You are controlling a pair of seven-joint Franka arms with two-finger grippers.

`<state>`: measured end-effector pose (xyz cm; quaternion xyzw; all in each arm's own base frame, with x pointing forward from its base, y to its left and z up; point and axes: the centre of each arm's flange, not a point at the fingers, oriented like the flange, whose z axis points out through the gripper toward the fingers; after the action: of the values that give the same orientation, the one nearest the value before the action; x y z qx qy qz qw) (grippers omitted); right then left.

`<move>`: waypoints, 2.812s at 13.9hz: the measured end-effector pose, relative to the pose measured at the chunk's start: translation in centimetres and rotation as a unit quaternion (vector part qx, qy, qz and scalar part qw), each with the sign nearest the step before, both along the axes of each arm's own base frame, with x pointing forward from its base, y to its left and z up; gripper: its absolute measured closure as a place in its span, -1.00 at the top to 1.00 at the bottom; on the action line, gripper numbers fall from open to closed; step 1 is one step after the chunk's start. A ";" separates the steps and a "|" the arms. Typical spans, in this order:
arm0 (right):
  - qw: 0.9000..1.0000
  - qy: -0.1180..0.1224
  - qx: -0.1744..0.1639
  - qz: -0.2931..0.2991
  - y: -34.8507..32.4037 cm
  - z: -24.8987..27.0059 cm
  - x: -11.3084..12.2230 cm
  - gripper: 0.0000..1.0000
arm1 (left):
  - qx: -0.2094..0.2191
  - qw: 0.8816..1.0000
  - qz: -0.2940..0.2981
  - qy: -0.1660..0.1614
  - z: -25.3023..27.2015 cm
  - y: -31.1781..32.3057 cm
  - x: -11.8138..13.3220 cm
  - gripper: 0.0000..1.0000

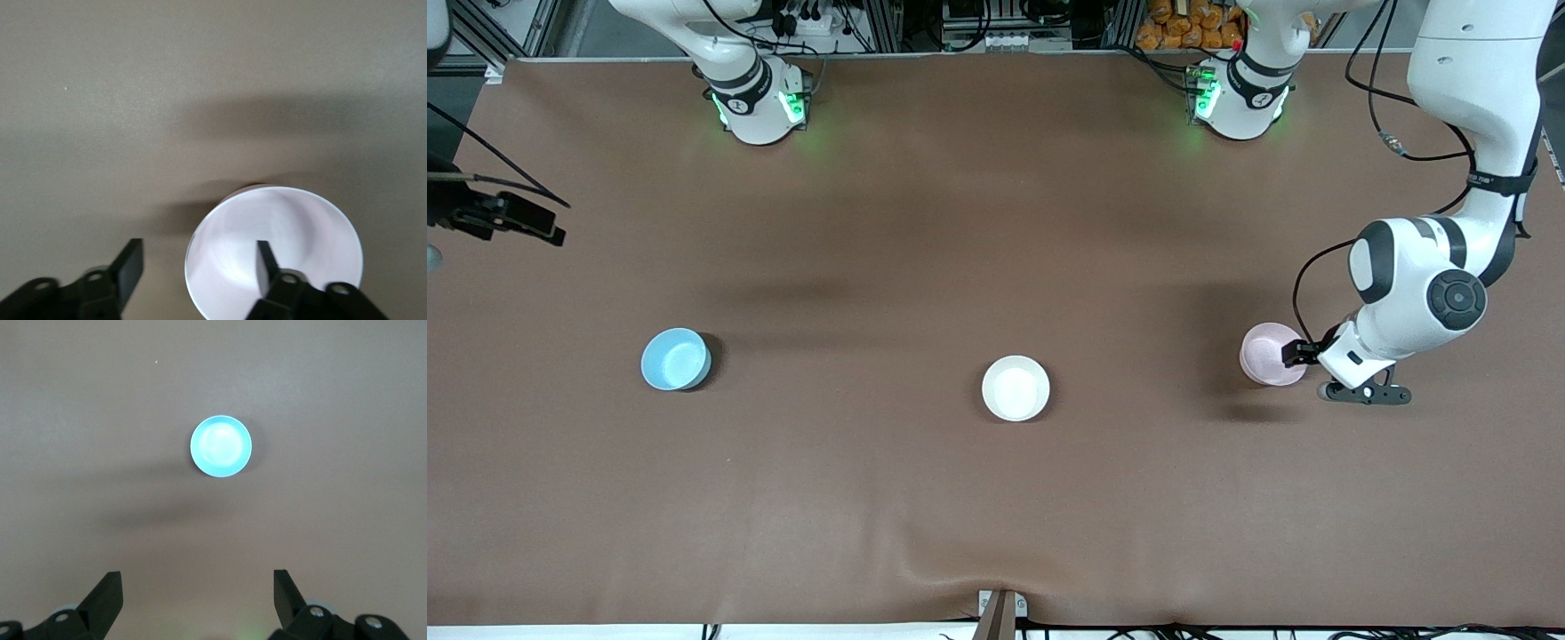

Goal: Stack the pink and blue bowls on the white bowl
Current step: 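Reach the left gripper to the pink bowl while the right gripper reaches the blue bowl, then carry the pink bowl with the left gripper onto the white bowl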

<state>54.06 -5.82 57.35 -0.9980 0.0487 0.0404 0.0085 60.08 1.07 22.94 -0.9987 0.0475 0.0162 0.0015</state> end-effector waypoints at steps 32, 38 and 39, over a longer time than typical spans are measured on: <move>0.995 0.091 0.047 0.005 -8.5 -38.5 5.5 0.62 | -0.071 0.989 0.127 -0.024 7.6 -36.9 3.5 -0.95; 0.995 0.088 0.050 0.002 -8.6 -38.3 5.7 -0.67 | -0.102 0.987 0.122 -0.034 4.8 -40.6 2.6 -0.95; 0.995 0.084 0.050 0.006 -8.6 -38.0 5.9 -0.91 | -0.107 0.986 0.124 -0.033 4.5 -40.8 2.7 -0.95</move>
<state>60.01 -14.41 19.33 -0.9897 0.0409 0.1263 0.0544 62.74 -39.70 27.45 -0.9913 -0.0758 -0.0223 -0.1054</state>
